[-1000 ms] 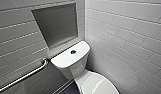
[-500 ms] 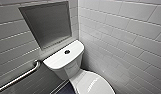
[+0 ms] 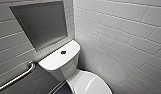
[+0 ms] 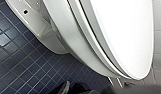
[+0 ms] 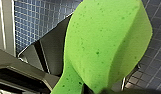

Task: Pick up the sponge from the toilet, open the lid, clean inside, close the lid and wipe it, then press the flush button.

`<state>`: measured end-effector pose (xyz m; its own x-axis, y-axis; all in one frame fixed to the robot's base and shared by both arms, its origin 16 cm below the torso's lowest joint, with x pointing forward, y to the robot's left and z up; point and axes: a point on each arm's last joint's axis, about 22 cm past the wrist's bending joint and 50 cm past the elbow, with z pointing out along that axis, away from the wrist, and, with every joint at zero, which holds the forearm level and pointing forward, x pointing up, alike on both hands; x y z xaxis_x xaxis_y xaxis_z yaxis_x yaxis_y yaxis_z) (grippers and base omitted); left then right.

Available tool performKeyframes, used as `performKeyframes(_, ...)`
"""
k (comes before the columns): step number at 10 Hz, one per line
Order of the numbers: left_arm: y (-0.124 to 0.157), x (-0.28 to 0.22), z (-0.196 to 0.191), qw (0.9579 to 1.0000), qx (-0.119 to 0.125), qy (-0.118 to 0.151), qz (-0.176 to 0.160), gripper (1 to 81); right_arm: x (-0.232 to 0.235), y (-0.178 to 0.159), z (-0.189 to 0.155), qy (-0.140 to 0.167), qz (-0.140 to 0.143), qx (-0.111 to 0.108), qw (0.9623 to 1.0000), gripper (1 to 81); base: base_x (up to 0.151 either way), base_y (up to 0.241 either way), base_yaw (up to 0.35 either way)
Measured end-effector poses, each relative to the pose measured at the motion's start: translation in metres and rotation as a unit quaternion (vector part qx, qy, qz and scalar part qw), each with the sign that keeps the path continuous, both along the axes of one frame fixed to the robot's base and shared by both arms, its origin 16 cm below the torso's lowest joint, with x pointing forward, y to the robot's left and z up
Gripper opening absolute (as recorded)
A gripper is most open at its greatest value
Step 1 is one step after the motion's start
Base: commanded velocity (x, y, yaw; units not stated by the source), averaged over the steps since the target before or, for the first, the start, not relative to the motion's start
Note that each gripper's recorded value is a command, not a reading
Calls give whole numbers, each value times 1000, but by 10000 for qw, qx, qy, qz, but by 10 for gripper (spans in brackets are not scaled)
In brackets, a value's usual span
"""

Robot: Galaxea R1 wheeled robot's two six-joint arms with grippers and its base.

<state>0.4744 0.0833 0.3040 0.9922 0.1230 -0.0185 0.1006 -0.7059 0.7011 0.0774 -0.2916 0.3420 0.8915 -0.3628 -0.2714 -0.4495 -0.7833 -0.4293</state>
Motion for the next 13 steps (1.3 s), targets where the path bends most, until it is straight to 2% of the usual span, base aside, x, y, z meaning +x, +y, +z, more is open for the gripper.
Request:
performKeyframes(2, -15, 8, 5, 9993, -149, 176, 282, 811, -1, 7, -4, 3, -4, 24, 10000, 10, 0, 0, 0)
performKeyframes(3, -14, 15, 5, 9981, -170, 243, 540, 811, 1, 8, -5, -11, -2, 27, 10000, 10, 0, 0, 0)
performKeyframes(4, -13, 21, 4, 9966, -184, 249, 763, 811, 3, 6, -6, -28, 3, 3, 10000, 10, 0, 0, 0)
performKeyframes(8, -48, 37, 12, 9924, -410, 94, 1155, 811, 1, 4, -11, -25, 11, -46, 10000, 10, 0, 0, 0)
performKeyframes(11, -45, 45, -4, 9904, -221, 123, 1361, 811, 5, 16, -14, -52, -11, 26, 10000, 10, 0, 0, 0)
performKeyframes(13, -59, 47, -8, 9896, -221, 153, 1412, 811, 4, 16, -14, -49, -12, 23, 10000, 10, 0, 0, 0)
